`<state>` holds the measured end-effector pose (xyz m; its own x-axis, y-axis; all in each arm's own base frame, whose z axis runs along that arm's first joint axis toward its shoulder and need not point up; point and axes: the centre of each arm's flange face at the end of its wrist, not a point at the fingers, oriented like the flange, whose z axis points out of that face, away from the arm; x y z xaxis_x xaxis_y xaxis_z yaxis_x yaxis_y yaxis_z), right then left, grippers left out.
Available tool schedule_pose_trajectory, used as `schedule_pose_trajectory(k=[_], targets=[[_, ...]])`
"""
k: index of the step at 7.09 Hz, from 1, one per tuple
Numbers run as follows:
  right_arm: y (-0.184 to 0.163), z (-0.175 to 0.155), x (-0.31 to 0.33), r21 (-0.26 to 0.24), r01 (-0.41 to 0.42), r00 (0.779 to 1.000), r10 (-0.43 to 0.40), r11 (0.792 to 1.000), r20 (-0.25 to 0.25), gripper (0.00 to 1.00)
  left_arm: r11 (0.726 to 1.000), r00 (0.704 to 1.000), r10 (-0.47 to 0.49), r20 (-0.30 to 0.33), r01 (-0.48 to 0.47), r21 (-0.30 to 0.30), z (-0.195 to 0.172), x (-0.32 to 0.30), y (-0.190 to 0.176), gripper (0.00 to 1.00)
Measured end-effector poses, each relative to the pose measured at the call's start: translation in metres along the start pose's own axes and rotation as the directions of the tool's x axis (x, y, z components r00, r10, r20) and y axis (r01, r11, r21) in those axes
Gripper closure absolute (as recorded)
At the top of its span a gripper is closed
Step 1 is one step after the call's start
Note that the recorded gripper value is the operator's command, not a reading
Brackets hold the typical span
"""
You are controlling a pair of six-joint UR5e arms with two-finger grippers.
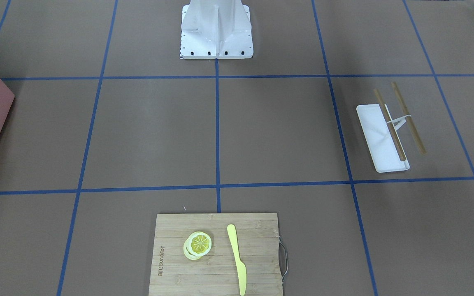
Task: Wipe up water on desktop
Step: 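Lower the cloth into the pink bin and open the right gripper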
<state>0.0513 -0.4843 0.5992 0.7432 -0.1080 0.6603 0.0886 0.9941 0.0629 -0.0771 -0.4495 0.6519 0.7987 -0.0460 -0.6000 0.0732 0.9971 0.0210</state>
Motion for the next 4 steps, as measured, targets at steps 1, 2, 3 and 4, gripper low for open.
schedule_pose_trajectory(k=[1,2,3,4], targets=[[-0.004,-0.001,0.000,0.003,-0.001,1.000,0.001,1.000,0.002,0.00,1.000,1.000,-0.001,-0.001,0.001,0.000,0.000,0.000,-0.001,0.02],[-0.006,0.000,0.002,0.008,-0.003,1.000,0.003,1.000,0.011,0.00,1.000,1.000,-0.001,-0.001,0.001,0.001,0.000,0.000,-0.001,0.02],[-0.007,0.004,0.008,0.015,-0.010,0.999,0.009,1.000,0.035,0.00,1.000,1.000,-0.001,-0.001,0.001,0.002,-0.001,0.000,-0.002,0.02],[-0.008,0.007,0.014,0.020,-0.041,0.997,0.040,0.999,0.062,0.00,1.000,1.000,-0.001,-0.001,0.001,0.003,-0.001,0.001,-0.003,0.02]])
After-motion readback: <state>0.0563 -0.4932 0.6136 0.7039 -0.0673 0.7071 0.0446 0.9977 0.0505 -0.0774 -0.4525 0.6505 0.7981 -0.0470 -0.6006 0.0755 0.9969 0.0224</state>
